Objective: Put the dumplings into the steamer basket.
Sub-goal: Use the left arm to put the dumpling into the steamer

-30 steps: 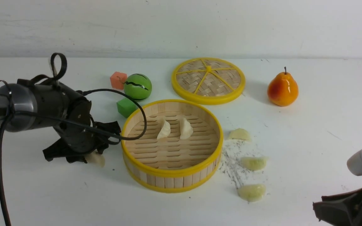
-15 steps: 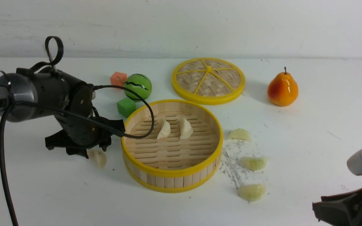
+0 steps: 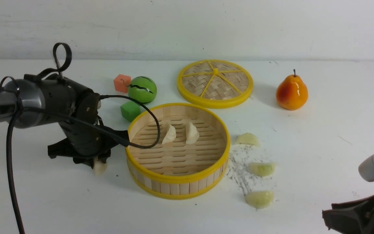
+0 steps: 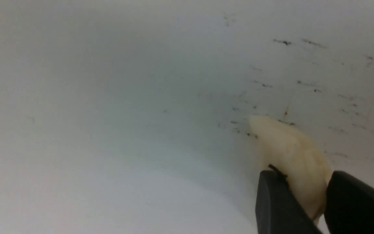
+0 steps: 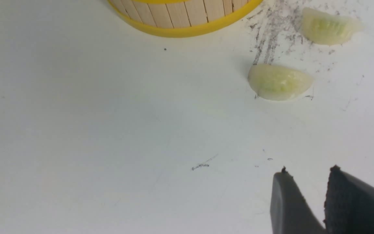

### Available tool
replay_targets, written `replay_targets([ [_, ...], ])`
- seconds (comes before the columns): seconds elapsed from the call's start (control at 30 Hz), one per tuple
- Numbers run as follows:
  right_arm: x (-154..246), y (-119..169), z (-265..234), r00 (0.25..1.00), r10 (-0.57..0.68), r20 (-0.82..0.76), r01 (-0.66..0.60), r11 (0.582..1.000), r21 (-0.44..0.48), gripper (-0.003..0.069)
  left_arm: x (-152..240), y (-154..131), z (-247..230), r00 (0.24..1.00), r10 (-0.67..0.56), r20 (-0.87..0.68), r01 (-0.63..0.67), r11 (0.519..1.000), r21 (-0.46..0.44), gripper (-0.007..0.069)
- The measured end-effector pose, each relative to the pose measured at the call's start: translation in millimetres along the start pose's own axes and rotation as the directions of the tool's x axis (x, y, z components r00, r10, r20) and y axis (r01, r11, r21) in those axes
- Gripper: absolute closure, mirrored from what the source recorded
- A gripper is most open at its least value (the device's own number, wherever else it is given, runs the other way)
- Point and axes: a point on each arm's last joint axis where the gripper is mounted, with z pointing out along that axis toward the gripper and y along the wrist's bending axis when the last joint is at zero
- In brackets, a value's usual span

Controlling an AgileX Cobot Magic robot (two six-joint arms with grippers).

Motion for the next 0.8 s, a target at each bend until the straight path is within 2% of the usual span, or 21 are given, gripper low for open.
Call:
replay_targets([
  [0.13, 0.1, 0.1, 0.0, 1.0, 0.0, -0.001, 0.0, 1.0, -0.001, 0.0471, -4.0, 0.5, -21.1, 0.999, 0.04, 0.031, -0.041, 0.999, 0.023, 0.0438],
  [0.27, -0.2, -0.2, 0.0, 1.0, -0.002, 0.002, 0.002, 1.0, 0.003, 0.0471, -15.9, -2.1, -60.4, 0.993, 0.039, 0.113, -0.049, 0.995, 0.087, 0.0438],
  [0.33, -0.2, -0.2, 0.0, 1.0, -0.002, 0.002, 0.002, 1.0, 0.003, 0.0471, -26.1, -7.3, -90.6, 0.985, 0.034, 0.17, -0.062, 0.985, 0.16, 0.0438],
  [0.47, -0.2, -0.2, 0.0, 1.0, -0.002, 0.002, 0.002, 1.0, 0.003, 0.0468, -38.2, -26.6, -120.7, 0.97, 0.112, 0.217, -0.171, 0.946, 0.274, 0.0438],
  [0.63, -0.7, -0.6, 0.0, 1.0, -0.002, 0.008, 0.002, 1.0, 0.007, 0.0468, -39.5, -66.2, -104.5, 0.934, 0.288, 0.212, -0.345, 0.88, 0.325, 0.0438],
  [0.8, -0.5, -0.9, 0.0, 1.0, -0.009, 0.006, 0.008, 1.0, 0.01, 0.0468, -45.3, -85.4, -56.8, 0.924, 0.352, 0.152, -0.382, 0.874, 0.299, 0.0438],
])
